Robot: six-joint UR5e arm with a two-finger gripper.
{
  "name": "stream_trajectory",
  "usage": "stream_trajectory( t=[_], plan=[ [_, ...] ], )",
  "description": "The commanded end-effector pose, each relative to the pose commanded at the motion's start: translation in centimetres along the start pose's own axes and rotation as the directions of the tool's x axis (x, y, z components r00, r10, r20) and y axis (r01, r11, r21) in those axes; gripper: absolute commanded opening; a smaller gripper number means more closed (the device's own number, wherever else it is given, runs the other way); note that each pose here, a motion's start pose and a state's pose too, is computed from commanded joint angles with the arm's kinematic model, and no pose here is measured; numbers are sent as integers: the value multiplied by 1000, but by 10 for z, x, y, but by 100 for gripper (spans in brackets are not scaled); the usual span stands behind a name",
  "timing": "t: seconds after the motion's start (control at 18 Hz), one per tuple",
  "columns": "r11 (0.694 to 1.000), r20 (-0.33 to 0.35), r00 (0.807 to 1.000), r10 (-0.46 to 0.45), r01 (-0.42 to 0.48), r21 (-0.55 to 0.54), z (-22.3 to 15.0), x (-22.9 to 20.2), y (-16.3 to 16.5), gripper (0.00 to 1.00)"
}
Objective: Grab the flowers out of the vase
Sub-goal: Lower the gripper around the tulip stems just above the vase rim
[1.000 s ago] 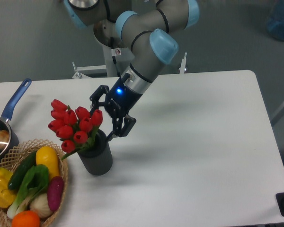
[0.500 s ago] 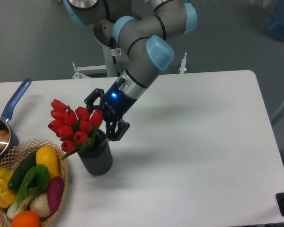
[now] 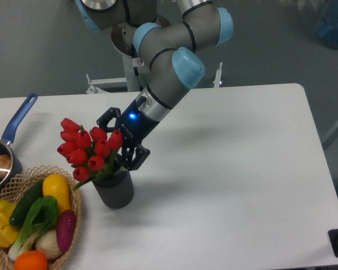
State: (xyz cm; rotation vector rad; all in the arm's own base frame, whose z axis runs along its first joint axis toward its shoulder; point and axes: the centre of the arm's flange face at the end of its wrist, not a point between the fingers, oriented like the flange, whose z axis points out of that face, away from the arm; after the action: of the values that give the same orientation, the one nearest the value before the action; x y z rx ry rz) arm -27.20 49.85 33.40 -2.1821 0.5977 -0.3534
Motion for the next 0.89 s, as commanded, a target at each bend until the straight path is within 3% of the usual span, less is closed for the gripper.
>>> stream_trajectory(
  t=[0.89],
  plan=[
    [995,-28,999,-43,46,93,3,-9,14,100]
  ],
)
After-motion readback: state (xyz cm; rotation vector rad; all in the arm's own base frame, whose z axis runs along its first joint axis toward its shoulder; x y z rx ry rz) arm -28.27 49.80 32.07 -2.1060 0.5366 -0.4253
